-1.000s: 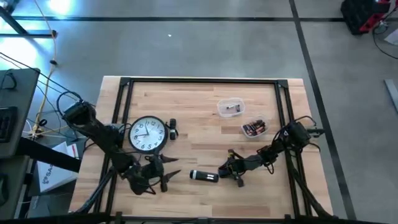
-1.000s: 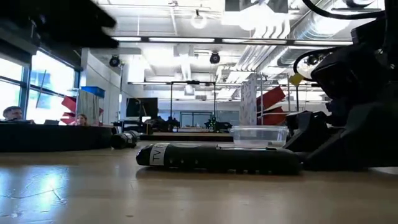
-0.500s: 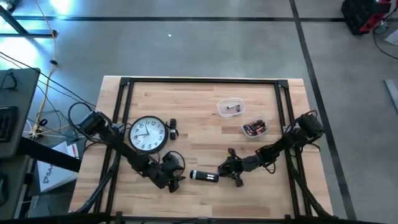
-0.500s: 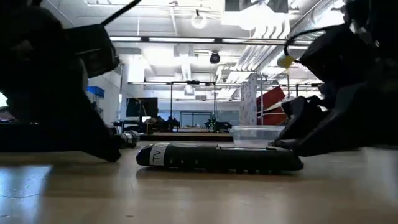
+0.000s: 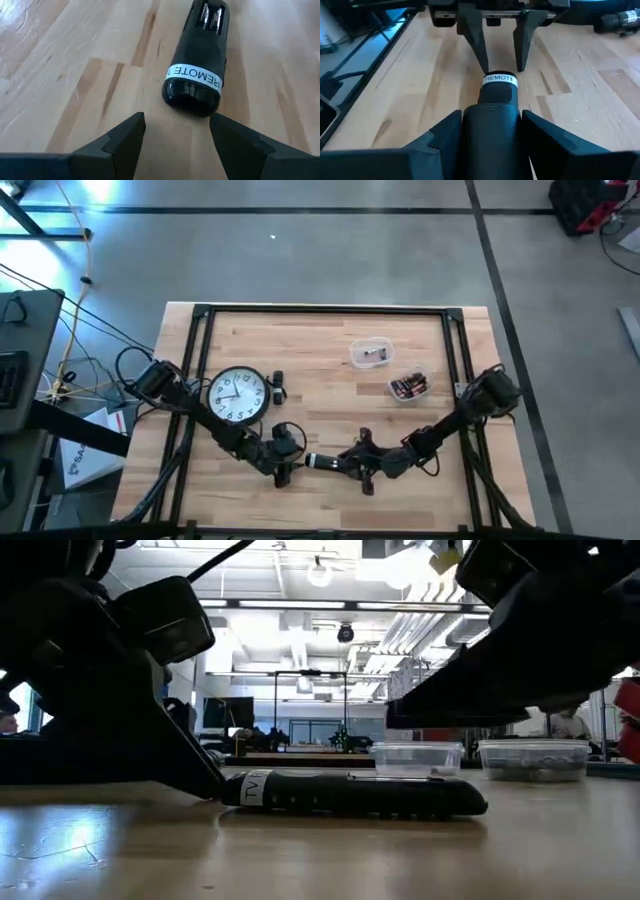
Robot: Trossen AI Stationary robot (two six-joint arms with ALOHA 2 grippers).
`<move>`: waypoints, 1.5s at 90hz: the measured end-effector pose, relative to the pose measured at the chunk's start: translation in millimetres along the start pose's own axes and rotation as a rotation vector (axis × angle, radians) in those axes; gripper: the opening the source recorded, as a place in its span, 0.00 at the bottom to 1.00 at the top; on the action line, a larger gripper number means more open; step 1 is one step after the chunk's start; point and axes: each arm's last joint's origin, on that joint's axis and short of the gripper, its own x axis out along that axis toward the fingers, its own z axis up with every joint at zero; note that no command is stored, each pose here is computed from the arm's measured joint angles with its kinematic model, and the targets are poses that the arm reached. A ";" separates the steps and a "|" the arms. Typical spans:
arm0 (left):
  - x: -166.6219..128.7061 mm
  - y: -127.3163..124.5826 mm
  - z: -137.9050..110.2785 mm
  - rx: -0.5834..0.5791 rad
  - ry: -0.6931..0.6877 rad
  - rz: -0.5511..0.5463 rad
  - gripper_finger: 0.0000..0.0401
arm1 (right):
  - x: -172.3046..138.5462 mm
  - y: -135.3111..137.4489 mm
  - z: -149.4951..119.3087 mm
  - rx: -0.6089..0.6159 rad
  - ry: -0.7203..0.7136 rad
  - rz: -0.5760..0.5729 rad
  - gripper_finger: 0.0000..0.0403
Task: Insert battery
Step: Close the black remote control cover
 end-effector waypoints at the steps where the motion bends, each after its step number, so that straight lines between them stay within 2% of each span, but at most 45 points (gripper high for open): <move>1: 0.0 0.0 0.0 0.001 0.000 0.000 0.53 | 1.0 0.7 -0.2 0.003 0.000 -0.004 0.41; 19: -0.3 -1.4 0.2 -0.010 -0.022 0.004 0.53 | 16.9 3.9 -10.9 -0.004 0.060 -0.102 0.41; 44: -2.2 -2.2 -0.6 -0.058 -0.086 0.084 0.53 | 25.4 7.6 -11.3 0.033 0.078 -0.128 0.41; 67: -2.4 -2.5 -0.4 -0.046 -0.080 0.079 0.53 | 27.1 7.1 -15.0 0.144 0.085 -0.177 0.41; 102: -0.4 1.1 5.4 -0.047 -0.117 0.098 0.53 | 36.7 11.1 -1.4 0.146 0.178 -0.254 0.41; 135: -2.8 -3.5 3.5 -0.048 -0.122 0.085 0.53 | 36.0 19.3 1.3 0.216 0.179 -0.262 0.41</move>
